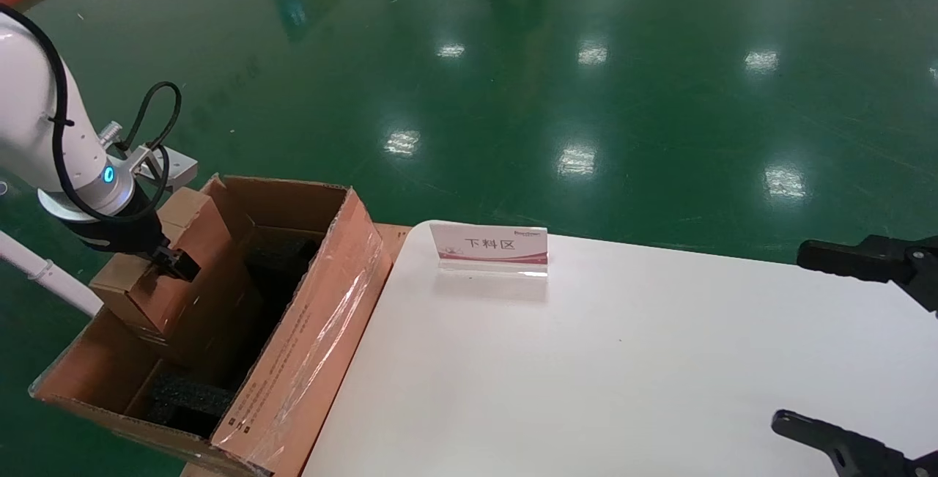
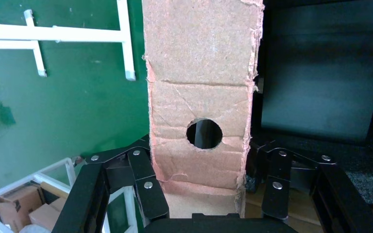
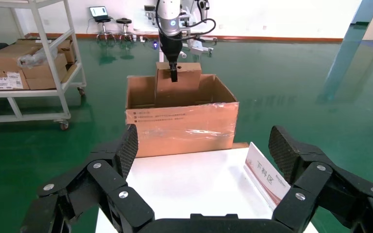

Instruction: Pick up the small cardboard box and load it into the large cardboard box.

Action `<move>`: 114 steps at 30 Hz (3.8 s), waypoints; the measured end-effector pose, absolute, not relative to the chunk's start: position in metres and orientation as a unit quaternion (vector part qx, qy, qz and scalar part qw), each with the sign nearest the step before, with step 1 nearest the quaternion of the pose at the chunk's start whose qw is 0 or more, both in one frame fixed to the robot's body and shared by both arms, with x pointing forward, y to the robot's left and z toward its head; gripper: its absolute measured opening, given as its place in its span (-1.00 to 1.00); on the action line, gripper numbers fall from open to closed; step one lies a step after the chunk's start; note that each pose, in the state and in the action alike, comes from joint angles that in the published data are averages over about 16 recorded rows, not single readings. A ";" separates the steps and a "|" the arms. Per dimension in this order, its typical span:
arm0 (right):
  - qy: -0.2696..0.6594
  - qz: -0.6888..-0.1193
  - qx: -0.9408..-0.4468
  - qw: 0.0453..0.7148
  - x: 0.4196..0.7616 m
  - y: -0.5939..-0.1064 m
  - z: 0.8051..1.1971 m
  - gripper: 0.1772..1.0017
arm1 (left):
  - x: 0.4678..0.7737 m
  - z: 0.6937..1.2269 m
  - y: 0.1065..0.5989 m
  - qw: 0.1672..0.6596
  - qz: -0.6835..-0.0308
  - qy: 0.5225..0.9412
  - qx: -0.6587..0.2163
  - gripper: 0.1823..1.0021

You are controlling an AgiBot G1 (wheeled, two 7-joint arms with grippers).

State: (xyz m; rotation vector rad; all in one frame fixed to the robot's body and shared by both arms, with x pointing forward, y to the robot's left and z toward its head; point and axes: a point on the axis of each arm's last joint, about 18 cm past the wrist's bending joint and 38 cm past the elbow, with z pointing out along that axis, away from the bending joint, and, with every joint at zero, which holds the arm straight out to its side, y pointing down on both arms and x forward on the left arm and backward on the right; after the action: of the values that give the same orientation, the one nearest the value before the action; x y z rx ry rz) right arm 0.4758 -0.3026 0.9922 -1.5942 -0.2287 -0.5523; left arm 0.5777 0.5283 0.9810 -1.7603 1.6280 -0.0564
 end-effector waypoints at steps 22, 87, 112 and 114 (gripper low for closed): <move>-0.101 -0.244 -0.704 0.659 0.476 -0.303 0.992 1.00 | 0.593 0.954 0.536 0.357 0.011 0.621 -0.698 -0.93; -0.101 -0.244 -0.704 0.659 0.476 -0.303 0.992 1.00 | 0.568 1.027 0.419 0.397 -0.267 0.751 -0.456 1.00; -0.100 -0.244 -0.704 0.659 0.476 -0.303 0.992 1.00 | 0.564 1.005 0.334 0.288 -0.369 0.834 -0.292 1.00; -0.100 -0.244 -0.704 0.659 0.476 -0.303 0.992 1.00 | 0.562 1.003 0.326 0.277 -0.381 0.839 -0.274 1.00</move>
State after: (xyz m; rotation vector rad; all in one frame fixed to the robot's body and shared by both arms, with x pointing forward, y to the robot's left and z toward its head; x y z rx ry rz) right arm 0.4761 -0.3030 0.9921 -1.5942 -0.2272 -0.5530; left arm 0.5622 0.3265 1.0030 -0.7347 2.2521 -1.0228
